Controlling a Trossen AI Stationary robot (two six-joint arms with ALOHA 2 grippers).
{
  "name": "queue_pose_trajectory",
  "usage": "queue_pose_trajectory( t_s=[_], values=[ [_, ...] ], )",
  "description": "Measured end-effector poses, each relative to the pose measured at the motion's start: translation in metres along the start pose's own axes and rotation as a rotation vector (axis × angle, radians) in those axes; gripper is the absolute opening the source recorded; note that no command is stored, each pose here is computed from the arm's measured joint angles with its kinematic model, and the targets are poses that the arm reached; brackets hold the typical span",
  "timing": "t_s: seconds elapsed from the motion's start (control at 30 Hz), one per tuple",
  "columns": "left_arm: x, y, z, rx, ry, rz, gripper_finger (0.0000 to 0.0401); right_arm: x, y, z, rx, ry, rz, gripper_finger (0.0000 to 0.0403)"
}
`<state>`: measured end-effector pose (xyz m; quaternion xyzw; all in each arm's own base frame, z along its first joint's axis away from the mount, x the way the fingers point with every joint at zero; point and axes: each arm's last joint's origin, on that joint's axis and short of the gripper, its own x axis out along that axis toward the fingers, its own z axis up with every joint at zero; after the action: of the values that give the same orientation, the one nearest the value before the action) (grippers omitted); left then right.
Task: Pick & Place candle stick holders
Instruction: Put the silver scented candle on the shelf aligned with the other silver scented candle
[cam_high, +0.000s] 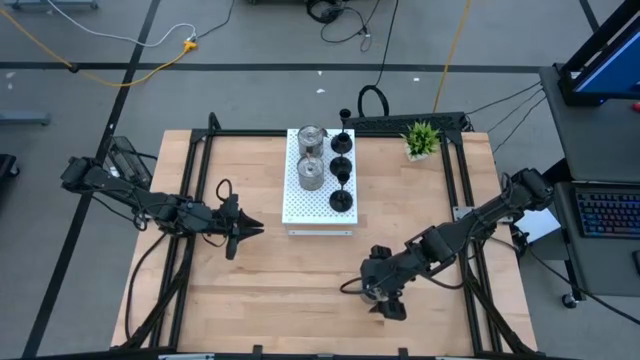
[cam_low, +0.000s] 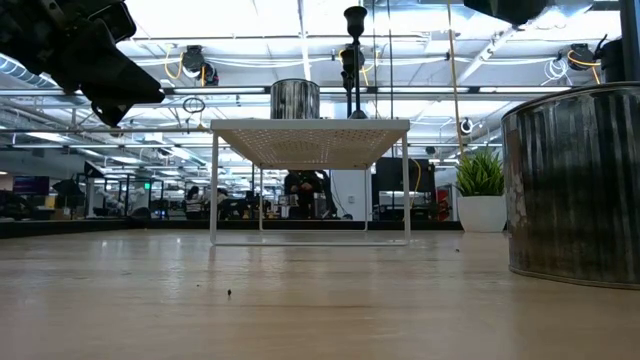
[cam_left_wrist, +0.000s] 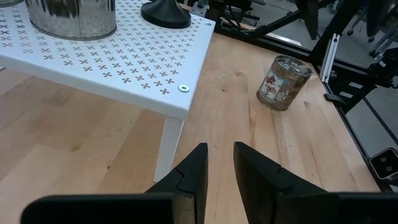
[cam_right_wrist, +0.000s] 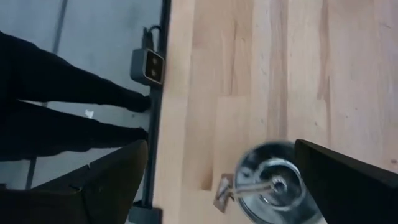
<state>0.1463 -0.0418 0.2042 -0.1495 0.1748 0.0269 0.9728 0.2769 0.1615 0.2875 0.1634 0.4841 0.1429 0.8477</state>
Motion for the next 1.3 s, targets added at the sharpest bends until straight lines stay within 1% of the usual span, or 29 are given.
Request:
queue_pose_trajectory(
  t_s=[0.2,0.37,0.57,0.67,0.77,0.83,1.0,1.17,1.3],
  values=[
    [0.000,0.000,0.000,0.000,0.000,0.000,0.0081,0.006,-0.006,-0.009,0.018,0.098,-0.069,0.0400],
    [0.000,0.000,0.000,0.003,0.000,0.000,0.0081,0.026,-0.011,-0.014,0.023,0.183,-0.120,0.0400],
    [0.000,0.000,0.000,0.003,0.001,0.000,0.0081,0.047,-0.016,-0.018,-0.003,0.239,-0.156,0.0400],
    [0.000,0.000,0.000,0.004,0.000,0.000,0.0081,0.045,-0.016,-0.015,-0.031,0.251,-0.210,0.0400],
    [0.000,0.000,0.000,0.003,0.000,0.000,0.0081,0.036,-0.013,-0.009,-0.072,0.248,-0.291,0.0400],
    [0.000,0.000,0.000,0.004,0.000,0.000,0.0081,0.030,-0.011,-0.005,-0.097,0.235,-0.318,0.0400],
    [0.000,0.000,0.000,0.004,0.001,0.000,0.0081,0.029,-0.009,-0.005,-0.107,0.256,-0.319,0.0400],
    [0.000,0.000,0.000,0.005,0.001,0.000,0.0081,0.049,-0.012,-0.011,-0.119,0.331,-0.327,0.0400],
    [0.000,0.000,0.000,0.005,0.001,0.000,0.0081,0.052,-0.007,-0.003,-0.146,0.335,-0.315,0.0400]
  ],
)
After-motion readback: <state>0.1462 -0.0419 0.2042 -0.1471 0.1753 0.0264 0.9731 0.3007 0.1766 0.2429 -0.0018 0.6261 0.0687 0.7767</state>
